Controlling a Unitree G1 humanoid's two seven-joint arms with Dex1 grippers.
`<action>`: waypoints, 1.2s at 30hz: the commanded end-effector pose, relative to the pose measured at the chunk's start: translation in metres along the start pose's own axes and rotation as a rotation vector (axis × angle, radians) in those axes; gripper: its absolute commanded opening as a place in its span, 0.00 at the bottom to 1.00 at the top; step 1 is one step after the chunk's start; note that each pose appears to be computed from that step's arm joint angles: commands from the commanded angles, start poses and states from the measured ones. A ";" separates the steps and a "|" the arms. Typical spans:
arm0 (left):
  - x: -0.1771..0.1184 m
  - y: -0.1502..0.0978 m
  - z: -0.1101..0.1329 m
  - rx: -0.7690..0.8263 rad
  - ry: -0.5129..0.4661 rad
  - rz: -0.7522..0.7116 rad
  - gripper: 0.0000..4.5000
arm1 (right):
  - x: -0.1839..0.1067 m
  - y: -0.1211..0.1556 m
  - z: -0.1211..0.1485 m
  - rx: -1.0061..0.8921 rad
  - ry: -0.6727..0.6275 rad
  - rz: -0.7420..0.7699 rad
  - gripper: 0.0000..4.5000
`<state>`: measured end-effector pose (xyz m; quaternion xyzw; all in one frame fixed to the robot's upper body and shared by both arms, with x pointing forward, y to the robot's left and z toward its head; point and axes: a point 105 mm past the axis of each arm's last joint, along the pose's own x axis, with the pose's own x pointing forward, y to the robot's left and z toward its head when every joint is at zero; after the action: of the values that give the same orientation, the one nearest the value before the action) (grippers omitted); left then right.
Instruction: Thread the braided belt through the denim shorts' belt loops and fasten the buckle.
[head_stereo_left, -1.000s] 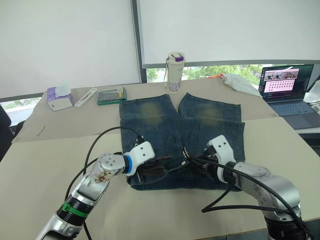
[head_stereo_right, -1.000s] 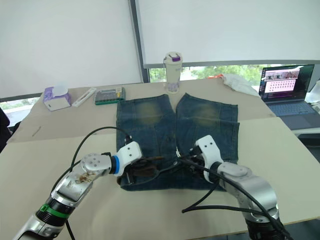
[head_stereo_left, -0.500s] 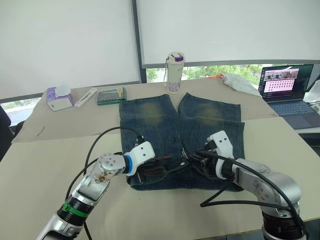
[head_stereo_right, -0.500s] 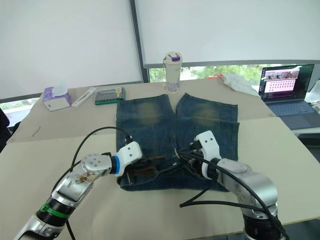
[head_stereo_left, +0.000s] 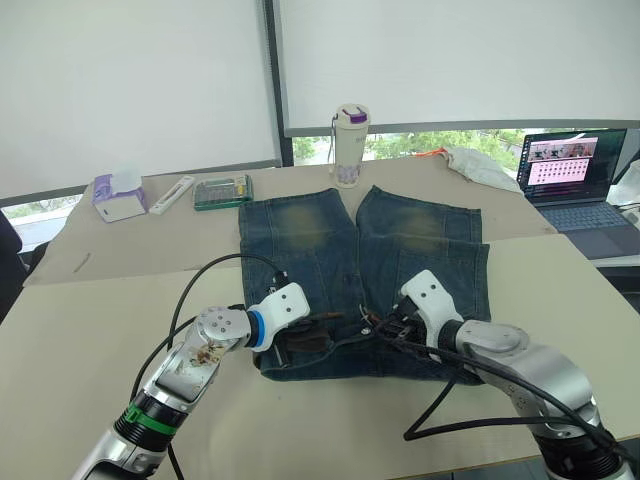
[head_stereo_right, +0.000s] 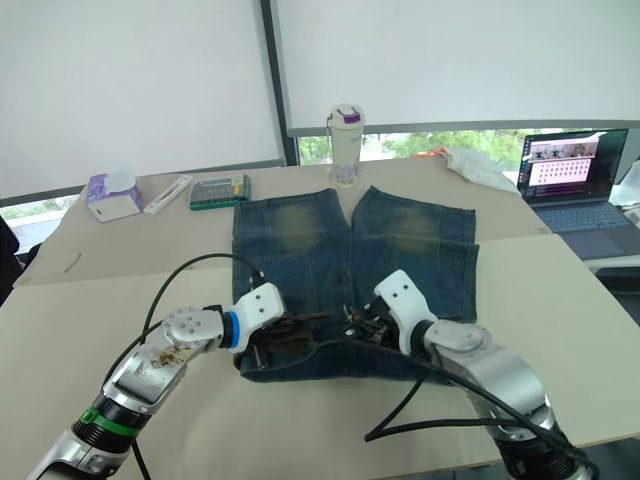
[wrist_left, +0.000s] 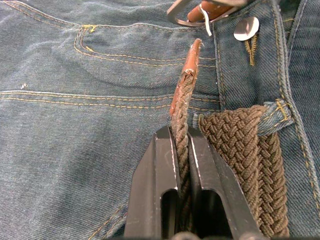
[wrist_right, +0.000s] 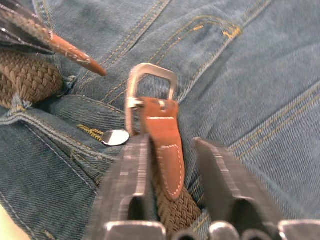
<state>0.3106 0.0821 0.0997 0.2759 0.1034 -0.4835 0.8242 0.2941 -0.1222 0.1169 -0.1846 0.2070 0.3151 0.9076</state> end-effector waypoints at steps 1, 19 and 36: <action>-0.002 0.002 0.011 0.034 -0.027 0.014 0.00 | -0.003 0.000 0.002 -0.041 0.004 -0.004 0.00; 0.014 0.006 0.034 -0.065 -0.127 -0.003 0.00 | -0.022 -0.010 0.032 0.223 -0.195 0.009 0.00; 0.028 0.016 0.059 -0.079 -0.192 0.002 0.00 | -0.021 -0.006 0.027 0.235 -0.187 -0.014 0.00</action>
<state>0.3307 0.0335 0.1218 0.1990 0.0753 -0.5055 0.8361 0.2924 -0.1294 0.1402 -0.0457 0.1838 0.2897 0.9382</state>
